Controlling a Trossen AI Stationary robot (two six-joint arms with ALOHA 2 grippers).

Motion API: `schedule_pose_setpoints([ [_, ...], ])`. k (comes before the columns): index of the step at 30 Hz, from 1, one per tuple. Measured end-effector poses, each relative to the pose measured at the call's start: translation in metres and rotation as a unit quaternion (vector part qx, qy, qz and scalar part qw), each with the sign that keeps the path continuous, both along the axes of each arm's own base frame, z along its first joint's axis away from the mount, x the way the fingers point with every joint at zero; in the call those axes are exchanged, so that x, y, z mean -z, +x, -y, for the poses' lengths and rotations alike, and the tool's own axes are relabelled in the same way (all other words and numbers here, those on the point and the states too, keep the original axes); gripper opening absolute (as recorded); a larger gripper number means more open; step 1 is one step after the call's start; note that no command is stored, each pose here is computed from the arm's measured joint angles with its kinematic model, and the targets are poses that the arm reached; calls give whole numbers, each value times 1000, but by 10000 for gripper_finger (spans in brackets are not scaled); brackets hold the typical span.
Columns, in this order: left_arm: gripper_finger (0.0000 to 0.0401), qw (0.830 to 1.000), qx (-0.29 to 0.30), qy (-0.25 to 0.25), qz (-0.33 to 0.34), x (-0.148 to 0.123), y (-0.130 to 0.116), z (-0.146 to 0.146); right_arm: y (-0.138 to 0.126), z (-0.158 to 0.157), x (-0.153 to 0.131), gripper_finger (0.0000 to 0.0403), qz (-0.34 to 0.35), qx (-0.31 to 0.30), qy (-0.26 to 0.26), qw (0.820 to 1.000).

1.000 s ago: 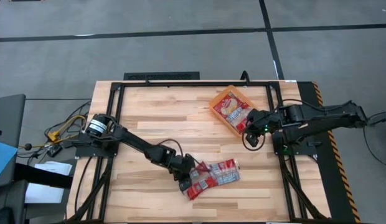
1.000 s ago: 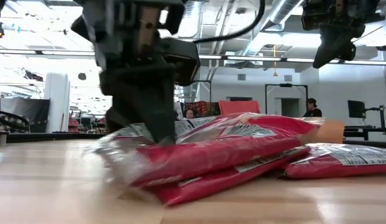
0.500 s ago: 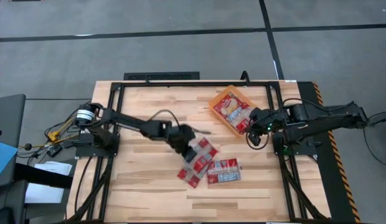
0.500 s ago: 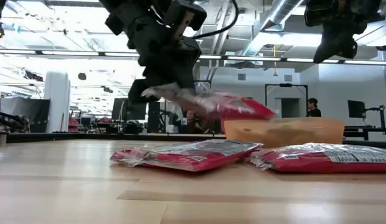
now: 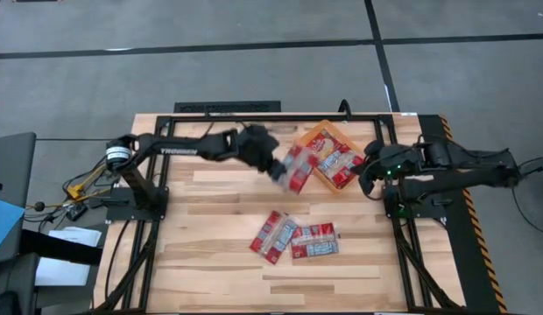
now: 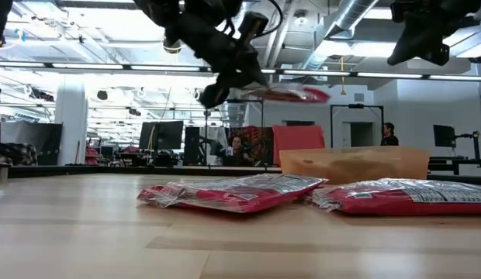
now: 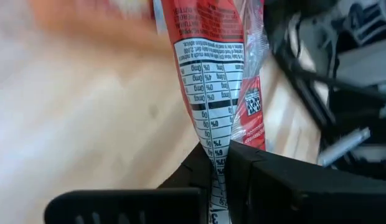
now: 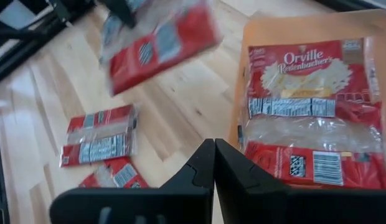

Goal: Sort popcorn bags into baskets
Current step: Put the popcorn bag into the orange transparent bin

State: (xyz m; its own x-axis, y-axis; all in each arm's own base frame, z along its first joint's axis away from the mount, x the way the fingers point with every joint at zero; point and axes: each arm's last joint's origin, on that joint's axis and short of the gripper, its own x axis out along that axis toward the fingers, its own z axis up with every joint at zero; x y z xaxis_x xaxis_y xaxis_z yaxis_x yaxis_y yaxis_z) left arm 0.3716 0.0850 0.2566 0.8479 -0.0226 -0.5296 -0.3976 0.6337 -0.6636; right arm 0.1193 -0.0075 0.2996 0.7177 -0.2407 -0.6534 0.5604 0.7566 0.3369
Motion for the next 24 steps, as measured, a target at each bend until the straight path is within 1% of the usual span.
schedule_pose_setpoints([
  [3,2,999,-21,43,23,-17,3,-27,-3,3,-1,29,7,12,-1,1000],
  [5,2,997,-32,63,13,-24,0,-45,-4,5,-2,24,8,22,-1,1000],
  [7,2,994,-44,94,32,-32,4,-63,-4,7,-2,21,8,32,-3,999],
  [9,2,993,-45,106,28,-37,2,-79,-4,10,-2,20,8,47,-7,999],
  [10,2,991,-44,116,40,-39,6,-88,-4,11,-2,20,8,52,-9,999],
  [12,2,991,-41,122,37,-39,10,-103,-4,13,-2,24,11,60,-9,998],
  [13,2,992,-29,119,31,-36,13,-109,-4,13,-2,26,13,66,-7,998],
  [15,2,991,-20,130,38,-36,23,-122,-4,15,-2,32,12,75,-7,997],
  [16,2,991,-14,133,29,-36,25,-127,-4,17,-2,35,12,82,-8,997],
  [19,2,986,-2,163,32,-35,42,-138,-5,20,-2,37,11,103,-16,995],
  [20,2,986,6,165,20,-31,46,-141,-5,21,-2,37,11,108,-16,994],
  [22,2,984,13,175,17,-25,58,-147,-5,23,-2,35,12,116,-18,993],
  [24,2,984,22,175,4,-17,68,-150,-5,25,-3,32,14,123,-19,992],
])
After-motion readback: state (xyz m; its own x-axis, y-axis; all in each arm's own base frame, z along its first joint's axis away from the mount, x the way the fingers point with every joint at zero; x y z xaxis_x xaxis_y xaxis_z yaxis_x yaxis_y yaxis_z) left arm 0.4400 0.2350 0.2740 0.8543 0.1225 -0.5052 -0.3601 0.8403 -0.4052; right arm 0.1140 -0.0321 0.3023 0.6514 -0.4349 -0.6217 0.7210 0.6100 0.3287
